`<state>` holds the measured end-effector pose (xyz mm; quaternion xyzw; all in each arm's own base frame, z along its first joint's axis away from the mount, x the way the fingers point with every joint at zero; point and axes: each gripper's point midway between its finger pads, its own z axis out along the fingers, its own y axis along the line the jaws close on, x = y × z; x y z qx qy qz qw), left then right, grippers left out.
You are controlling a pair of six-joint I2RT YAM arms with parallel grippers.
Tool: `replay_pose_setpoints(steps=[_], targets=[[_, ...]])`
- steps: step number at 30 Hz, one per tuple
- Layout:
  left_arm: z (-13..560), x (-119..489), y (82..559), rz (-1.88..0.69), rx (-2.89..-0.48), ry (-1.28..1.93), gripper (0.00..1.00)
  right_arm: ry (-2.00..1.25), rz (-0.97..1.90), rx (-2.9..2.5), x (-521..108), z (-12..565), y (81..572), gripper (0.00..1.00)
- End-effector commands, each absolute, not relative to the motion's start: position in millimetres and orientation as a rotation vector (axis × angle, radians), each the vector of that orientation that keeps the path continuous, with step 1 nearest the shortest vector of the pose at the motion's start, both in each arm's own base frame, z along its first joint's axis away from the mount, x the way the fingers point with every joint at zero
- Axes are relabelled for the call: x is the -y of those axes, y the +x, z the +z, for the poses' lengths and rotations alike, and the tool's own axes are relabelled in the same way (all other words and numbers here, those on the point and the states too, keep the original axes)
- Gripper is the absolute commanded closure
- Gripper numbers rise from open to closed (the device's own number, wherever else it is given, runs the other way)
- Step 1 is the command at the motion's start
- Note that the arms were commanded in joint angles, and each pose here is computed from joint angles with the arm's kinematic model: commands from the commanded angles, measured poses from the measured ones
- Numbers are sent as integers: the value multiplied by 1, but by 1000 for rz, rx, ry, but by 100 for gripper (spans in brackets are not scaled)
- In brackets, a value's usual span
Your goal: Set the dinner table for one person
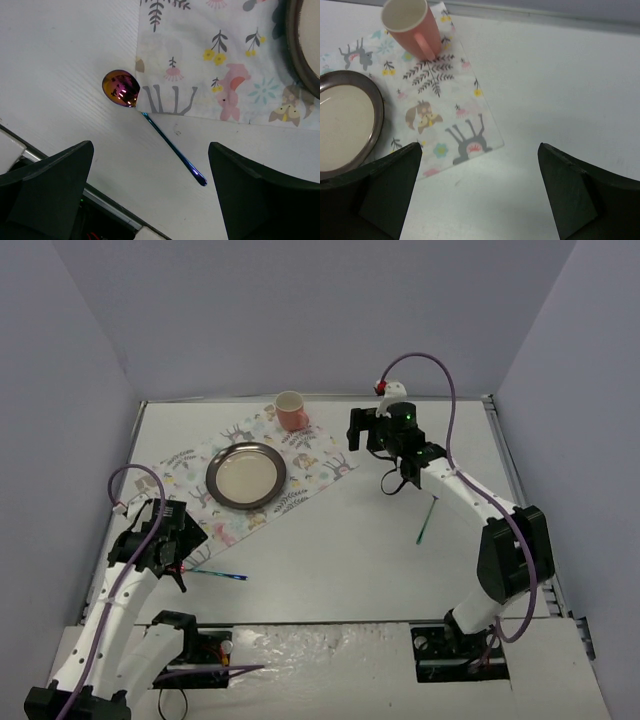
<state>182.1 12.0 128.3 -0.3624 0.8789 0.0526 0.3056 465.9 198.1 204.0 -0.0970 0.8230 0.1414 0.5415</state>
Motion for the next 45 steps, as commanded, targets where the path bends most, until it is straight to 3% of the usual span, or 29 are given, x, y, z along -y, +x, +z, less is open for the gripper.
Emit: replay_pose_setpoints(steps=[1, 10, 20, 29, 45], targets=[[110, -7, 174, 120, -2313, -1155, 3, 122, 363, -1969, -154, 207, 424, 1], [89, 3, 183, 83, -2338, -1213, 3, 375, 144, -2030, -76, 169, 365, 0], [59, 11, 169, 52, -2352, -1333, 3, 377, 160, -2059, -76, 154, 352, 0], [45, 15, 174, 20, -2323, -1389, 12, 363, 143, -2073, -75, 144, 345, 0], [24, 24, 193, 18, -2354, -1437, 51, 335, 157, -2066, -80, 147, 344, 0]])
